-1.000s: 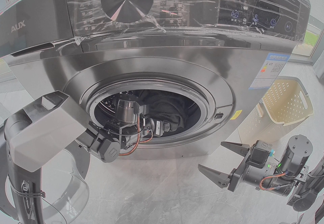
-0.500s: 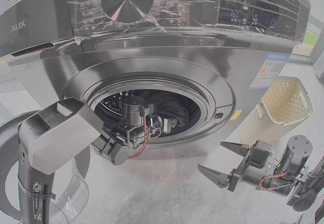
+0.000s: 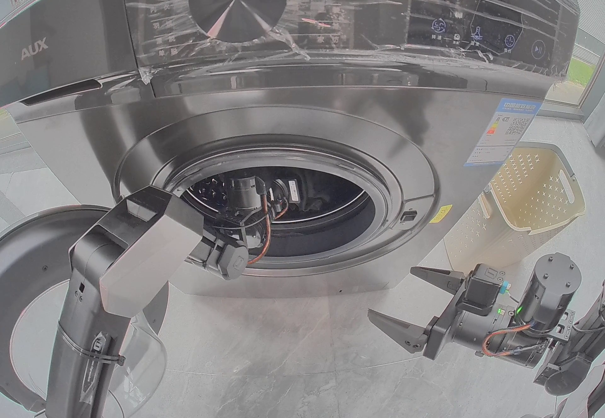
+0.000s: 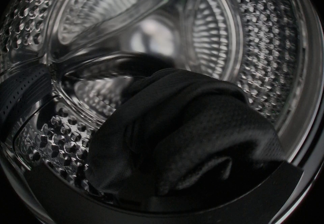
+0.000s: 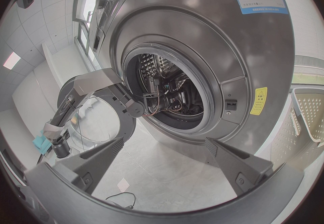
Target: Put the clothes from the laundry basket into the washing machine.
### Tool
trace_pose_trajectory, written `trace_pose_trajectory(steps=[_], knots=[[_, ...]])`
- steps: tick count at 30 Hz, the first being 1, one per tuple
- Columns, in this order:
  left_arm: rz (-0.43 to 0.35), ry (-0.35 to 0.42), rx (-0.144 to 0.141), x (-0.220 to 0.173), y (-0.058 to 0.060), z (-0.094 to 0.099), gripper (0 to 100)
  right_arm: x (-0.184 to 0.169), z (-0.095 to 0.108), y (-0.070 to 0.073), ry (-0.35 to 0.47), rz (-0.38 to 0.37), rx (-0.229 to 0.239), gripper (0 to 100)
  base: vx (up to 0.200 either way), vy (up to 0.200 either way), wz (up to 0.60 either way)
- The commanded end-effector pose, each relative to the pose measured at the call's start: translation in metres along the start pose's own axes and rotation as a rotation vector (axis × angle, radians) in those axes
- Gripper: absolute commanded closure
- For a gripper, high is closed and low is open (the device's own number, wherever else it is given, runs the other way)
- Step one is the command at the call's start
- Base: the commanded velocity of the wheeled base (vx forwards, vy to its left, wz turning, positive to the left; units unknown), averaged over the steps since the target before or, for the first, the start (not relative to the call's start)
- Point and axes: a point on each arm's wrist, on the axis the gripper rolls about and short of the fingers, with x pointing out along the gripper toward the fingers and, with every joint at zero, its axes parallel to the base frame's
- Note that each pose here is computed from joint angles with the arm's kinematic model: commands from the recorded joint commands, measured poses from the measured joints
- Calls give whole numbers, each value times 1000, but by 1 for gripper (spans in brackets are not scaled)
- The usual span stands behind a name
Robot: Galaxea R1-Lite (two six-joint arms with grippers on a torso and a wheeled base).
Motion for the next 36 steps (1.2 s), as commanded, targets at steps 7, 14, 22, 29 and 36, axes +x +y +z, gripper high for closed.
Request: trace_pose_trajectory(steps=[7,14,22,29,36], knots=[[104,-47,-43,17,22,7,100,2,-3,0,13,-1,1,0,0,0,0],[70,39,-21,-5,2,4,0,2,-3,0,13,-1,1,0,0,0,0],[-23,241,50,-61,-20,26,0,2,-3,0,12,-1,1,0,0,0,0],[-90,341,107,-104,-23,24,0,2,-2,0,10,0,1,0,0,0,0],[-145,405,139,-135,-22,22,0,1,-2,0,9,0,1,0,0,0,0]])
